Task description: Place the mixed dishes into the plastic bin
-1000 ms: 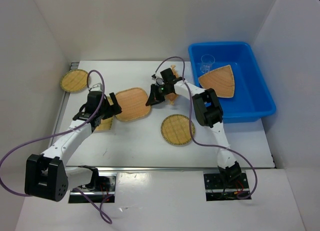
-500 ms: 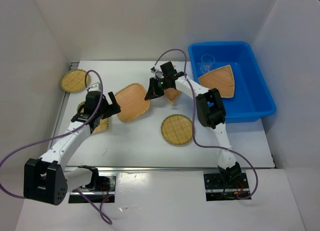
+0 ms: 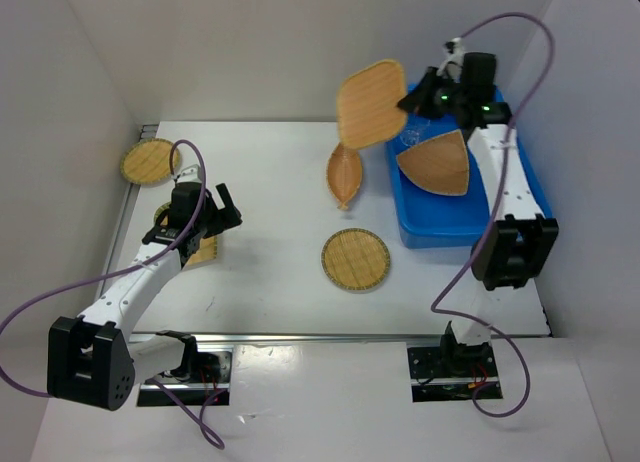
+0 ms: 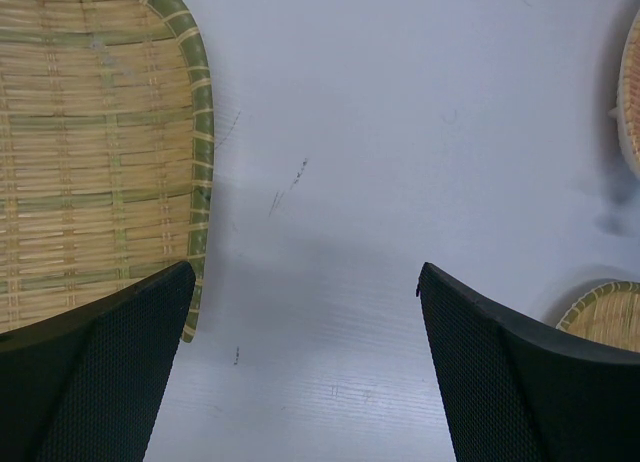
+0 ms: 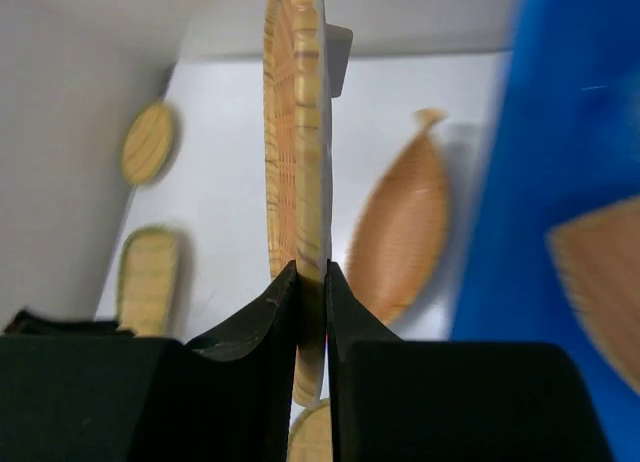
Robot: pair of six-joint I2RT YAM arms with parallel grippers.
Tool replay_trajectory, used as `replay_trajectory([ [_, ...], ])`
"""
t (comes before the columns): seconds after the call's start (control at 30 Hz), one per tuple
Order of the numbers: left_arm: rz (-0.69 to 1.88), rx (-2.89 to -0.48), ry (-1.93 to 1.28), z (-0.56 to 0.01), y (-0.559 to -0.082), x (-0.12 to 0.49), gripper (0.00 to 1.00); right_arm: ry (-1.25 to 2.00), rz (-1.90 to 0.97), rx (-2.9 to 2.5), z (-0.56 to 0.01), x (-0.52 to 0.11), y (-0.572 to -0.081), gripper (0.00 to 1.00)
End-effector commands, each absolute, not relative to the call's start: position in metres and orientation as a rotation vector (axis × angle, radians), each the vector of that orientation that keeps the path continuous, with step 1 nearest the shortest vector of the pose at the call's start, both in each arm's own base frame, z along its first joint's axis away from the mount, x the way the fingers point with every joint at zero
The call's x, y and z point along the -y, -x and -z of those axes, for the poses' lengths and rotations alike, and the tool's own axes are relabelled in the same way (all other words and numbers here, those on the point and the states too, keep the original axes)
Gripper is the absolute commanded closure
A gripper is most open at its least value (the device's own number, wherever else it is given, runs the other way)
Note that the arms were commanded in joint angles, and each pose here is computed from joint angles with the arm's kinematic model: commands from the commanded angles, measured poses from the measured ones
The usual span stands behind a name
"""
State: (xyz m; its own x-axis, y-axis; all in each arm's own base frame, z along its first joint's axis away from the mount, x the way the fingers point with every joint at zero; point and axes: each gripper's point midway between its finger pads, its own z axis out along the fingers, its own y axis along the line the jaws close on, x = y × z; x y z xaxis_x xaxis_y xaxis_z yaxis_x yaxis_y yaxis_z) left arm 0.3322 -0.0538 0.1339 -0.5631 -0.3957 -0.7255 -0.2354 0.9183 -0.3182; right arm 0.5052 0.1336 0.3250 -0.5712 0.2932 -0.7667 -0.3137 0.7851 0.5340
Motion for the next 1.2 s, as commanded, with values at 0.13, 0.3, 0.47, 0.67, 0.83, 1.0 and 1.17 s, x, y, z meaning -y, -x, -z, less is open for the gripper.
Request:
replay_trajectory([
  [0.13,0.257,-2.161,0.456,-0.139,-0.336,0.054,0.00,-0.267,-0.453,-1.869,-0.393,0.010,-0.473,0.99],
  [0.3,0.253,-2.170,0.458,-0.136,-0.336,0.054,0.00,-0.444,-0.268,-1.894,-0.377,0.067,-0.461,0.99],
  [0.47,0.253,-2.170,0.458,-0.136,-0.336,0.054,0.00,-0.556,-0.135,-1.983,-0.331,0.090,-0.460,0.99],
  [0.67,0.254,-2.172,0.443,-0.136,-0.335,0.059,0.00,-0.576,-0.189,-2.084,-0.275,0.087,-0.477,0.99],
  [0.83,0.254,-2.172,0.443,-0.136,-0.335,0.059,0.00,-0.592,-0.242,-2.122,-0.244,0.084,-0.495,0.99],
  [1.0,0.244,-2.169,0.447,-0.136,-0.335,0.057,0.00,-0.613,-0.365,-2.199,-0.198,0.080,-0.514,0.99],
  [1.17,0.244,-2.169,0.447,-0.136,-0.335,0.057,0.00,-0.622,-0.365,-2.217,-0.179,0.083,-0.522,0.99],
])
